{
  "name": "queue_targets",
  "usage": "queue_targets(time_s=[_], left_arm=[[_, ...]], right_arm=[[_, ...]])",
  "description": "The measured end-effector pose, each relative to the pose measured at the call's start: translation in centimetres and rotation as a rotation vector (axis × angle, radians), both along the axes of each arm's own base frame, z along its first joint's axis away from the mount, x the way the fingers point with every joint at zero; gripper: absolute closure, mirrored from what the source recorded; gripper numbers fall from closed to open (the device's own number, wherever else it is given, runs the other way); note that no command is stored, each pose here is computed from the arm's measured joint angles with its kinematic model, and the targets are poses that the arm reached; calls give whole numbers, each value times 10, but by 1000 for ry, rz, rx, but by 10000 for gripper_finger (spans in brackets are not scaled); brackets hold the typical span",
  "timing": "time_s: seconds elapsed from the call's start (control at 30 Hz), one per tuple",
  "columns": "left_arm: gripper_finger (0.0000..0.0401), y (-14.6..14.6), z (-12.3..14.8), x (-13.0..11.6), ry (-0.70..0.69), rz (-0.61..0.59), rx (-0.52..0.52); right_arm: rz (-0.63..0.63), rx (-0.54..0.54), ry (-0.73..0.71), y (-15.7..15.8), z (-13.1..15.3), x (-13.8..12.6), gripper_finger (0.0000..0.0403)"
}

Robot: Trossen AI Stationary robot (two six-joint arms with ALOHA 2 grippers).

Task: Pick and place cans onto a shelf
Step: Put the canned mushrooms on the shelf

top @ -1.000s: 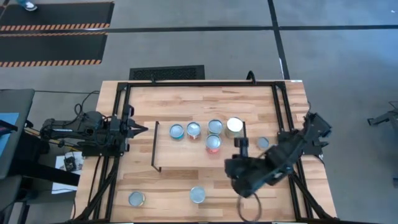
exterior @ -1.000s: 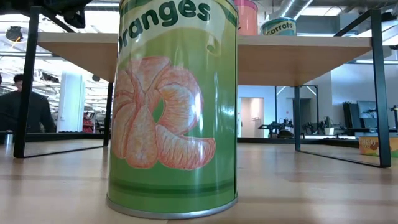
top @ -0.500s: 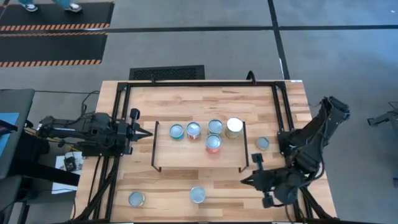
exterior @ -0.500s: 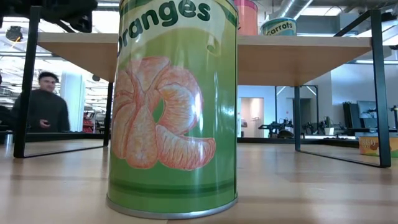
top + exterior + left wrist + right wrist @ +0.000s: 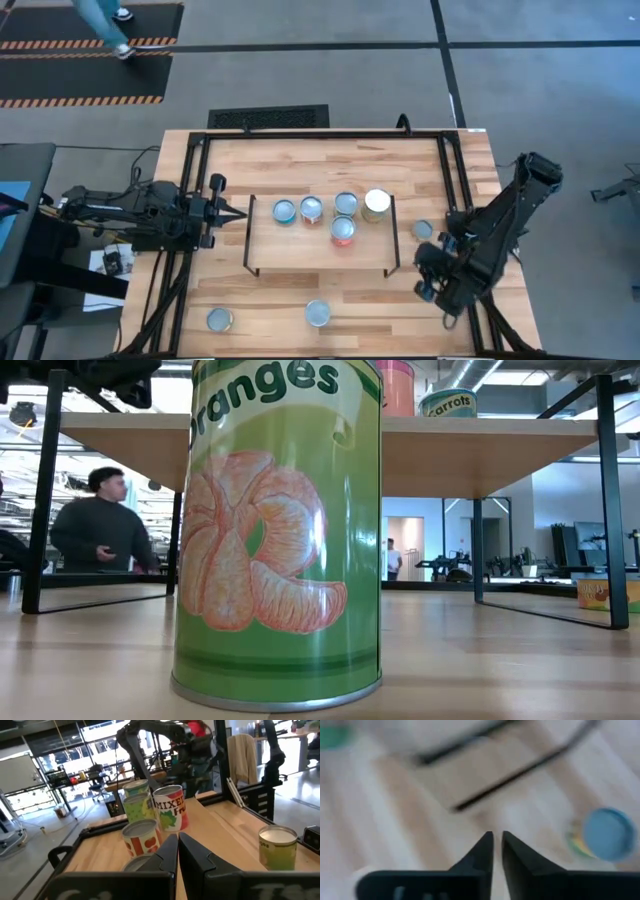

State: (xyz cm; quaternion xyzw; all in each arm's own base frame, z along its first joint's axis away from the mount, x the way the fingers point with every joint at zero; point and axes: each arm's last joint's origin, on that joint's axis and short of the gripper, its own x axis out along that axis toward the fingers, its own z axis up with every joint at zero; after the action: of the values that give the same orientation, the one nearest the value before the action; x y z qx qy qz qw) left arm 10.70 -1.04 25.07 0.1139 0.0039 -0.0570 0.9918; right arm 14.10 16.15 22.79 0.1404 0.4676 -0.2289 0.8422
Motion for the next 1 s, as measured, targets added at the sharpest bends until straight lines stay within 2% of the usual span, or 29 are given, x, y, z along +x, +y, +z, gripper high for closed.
queue_targets(time_s=[0.13, 0.27, 0.37, 0.57, 0.77, 1.0], left_arm=[[397, 0, 0, 0, 1, 0, 7], [397, 0, 0, 0, 0, 1, 14], [397, 0, 0, 0, 1, 1, 14], [397, 0, 0, 0, 1, 2, 14], [397, 0, 0, 0, 1, 2, 14], [397, 0, 0, 0, 2, 2, 13]], right_arm=[[-95, -28, 85, -18, -17, 3, 285], [-117, -75, 168, -36, -31, 7, 243], [-130, -104, 205, -46, -39, 8, 226], [-174, -125, 300, -64, -55, 6, 225], [-222, -128, 332, -79, -65, 8, 234], [-240, -83, 355, -94, -80, 12, 243]])
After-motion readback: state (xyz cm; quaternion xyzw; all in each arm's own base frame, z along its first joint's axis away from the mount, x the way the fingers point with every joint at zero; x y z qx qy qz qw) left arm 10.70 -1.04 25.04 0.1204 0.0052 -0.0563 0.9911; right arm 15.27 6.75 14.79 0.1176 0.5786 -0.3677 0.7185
